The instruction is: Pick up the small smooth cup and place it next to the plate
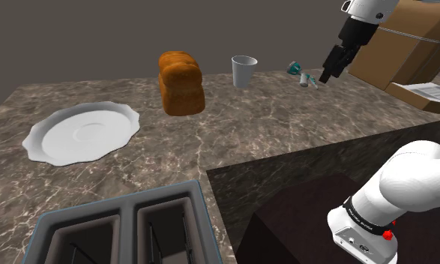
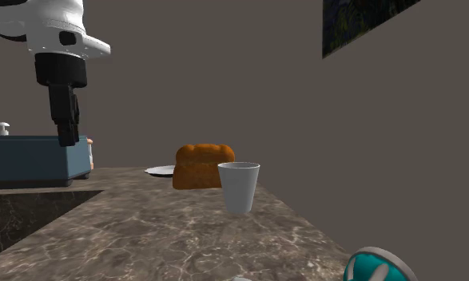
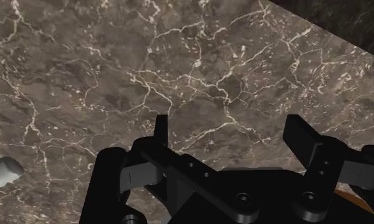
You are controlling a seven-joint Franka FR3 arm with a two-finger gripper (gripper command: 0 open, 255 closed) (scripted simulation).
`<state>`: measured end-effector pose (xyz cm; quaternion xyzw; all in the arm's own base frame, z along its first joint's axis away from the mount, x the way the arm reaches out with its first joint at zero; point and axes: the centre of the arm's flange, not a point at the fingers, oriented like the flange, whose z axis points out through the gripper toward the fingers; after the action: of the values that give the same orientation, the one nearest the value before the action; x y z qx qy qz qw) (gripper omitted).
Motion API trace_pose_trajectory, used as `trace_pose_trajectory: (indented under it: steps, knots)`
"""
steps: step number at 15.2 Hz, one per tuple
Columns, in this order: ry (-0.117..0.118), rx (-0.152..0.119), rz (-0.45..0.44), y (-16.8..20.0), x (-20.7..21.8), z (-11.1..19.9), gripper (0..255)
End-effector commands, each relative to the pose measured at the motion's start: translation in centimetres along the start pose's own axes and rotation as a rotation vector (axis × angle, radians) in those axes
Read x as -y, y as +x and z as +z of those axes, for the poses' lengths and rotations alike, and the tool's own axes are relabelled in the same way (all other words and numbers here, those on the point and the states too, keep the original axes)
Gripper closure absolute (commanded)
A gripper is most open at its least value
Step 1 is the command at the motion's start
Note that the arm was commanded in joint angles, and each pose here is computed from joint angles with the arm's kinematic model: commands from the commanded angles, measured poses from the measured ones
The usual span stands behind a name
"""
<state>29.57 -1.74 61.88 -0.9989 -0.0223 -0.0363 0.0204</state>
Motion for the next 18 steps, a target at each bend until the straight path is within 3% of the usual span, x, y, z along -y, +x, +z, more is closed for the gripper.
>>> trace_pose_trajectory:
  steps: [1, 18]
  knots:
    - [0.0, 0.0, 0.0, 0.0, 0.0, 0.0, 0]
    - [0.096, 0.052, 0.085, 22.3, -6.3, 4.3, 0]
